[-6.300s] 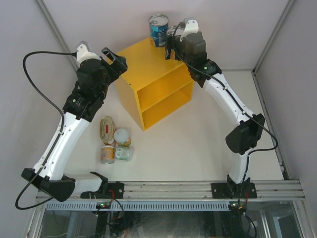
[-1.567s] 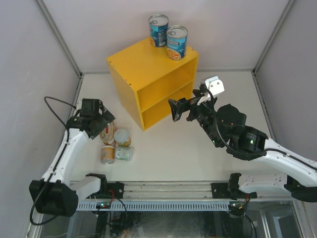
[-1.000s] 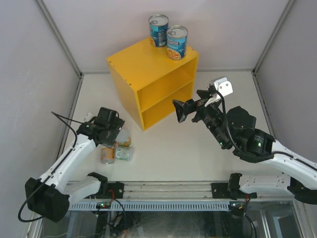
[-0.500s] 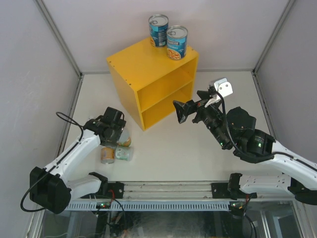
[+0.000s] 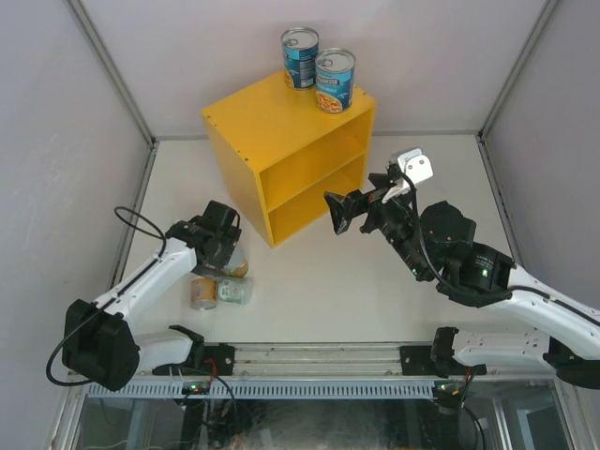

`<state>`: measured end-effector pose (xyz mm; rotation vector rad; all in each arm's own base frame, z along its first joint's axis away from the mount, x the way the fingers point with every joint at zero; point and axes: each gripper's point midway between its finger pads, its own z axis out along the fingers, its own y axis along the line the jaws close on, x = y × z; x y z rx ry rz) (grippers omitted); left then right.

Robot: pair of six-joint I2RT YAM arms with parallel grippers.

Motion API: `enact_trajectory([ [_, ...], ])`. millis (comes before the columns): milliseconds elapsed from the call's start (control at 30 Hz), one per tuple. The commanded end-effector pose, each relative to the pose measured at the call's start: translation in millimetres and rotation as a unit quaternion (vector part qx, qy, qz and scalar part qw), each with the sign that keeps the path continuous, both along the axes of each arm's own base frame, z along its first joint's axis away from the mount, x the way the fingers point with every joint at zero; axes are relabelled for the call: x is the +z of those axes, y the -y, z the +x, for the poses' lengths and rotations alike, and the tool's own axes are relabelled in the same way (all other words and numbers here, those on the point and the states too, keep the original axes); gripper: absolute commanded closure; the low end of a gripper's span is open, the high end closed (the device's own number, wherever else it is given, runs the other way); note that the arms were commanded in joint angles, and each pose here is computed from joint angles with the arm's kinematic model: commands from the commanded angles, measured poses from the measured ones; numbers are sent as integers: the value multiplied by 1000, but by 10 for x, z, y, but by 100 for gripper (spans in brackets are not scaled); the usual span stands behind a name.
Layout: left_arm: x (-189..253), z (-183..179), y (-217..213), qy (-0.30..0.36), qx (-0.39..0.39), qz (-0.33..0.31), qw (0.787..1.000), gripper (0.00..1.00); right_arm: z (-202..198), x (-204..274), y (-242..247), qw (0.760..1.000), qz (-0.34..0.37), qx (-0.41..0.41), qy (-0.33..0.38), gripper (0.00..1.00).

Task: Place and organize the canned foods onto the counter
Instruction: Pick up the canned food from the center of the board.

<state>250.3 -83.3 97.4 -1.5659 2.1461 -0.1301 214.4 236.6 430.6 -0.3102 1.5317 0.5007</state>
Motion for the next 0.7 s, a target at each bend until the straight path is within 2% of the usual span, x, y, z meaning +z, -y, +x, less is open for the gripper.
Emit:
enact_trajectory([
  [0,-29,65,-2,12,5,4,1000,0,28,55,-12,1000,24,1,0,0],
  [467,-250,45,-1,-15,-12,14,1000,1,77,-58,-9,1000,24,-4,-14,0],
  [667,-290,52,-4,-20,-17,20,999,5,88,-93,-11,1000,24,-5,-18,0],
])
